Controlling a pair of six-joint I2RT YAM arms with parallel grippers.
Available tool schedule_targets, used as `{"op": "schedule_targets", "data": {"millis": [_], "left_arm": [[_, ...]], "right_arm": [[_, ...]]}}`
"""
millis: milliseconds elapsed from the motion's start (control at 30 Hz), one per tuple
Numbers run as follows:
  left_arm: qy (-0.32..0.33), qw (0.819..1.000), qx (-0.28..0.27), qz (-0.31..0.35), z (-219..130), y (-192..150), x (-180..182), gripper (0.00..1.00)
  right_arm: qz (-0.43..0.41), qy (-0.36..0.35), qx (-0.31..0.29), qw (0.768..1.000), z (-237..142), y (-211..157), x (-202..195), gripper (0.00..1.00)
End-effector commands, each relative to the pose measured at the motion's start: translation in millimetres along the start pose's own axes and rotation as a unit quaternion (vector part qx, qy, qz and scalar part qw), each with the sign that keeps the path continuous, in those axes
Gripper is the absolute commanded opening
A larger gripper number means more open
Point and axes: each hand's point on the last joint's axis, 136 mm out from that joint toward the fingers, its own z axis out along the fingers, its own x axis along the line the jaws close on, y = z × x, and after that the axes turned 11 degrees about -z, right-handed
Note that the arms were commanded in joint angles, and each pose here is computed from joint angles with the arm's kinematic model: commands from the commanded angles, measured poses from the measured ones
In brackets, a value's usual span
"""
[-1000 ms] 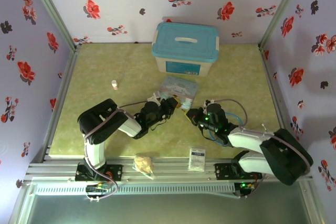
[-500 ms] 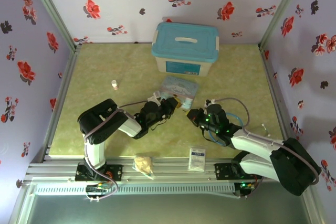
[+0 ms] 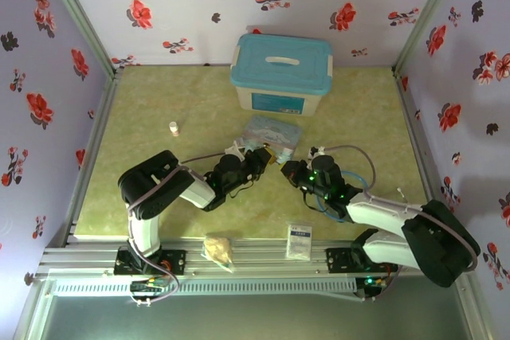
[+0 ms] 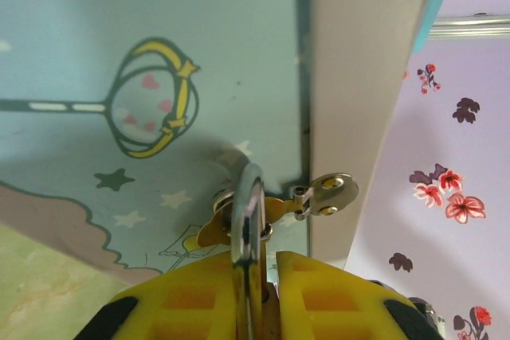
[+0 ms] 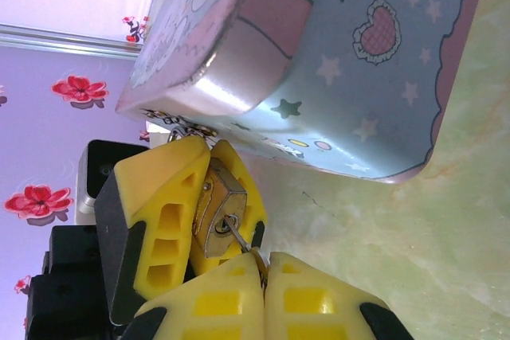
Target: Unlock a padlock with a key
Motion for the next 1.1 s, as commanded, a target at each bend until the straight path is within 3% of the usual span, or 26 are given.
{"op": "schedule_targets", "data": {"millis": [0, 1067], "left_arm": [[-0.056, 0.998, 0.026, 0.003, 4.2, -14.6, -32.5, 0.00], [-0.055, 0.998, 0.033, -0.004, 8.2, -17.7, -30.7, 0.00]], "right_arm": [[-0.009, 0.033, -0.012, 0.999, 4.9, 8.9, 20.9, 0.00], [-0.025, 0.050, -0.001, 0.998, 2.4, -7.8, 20.1, 0.00]]}}
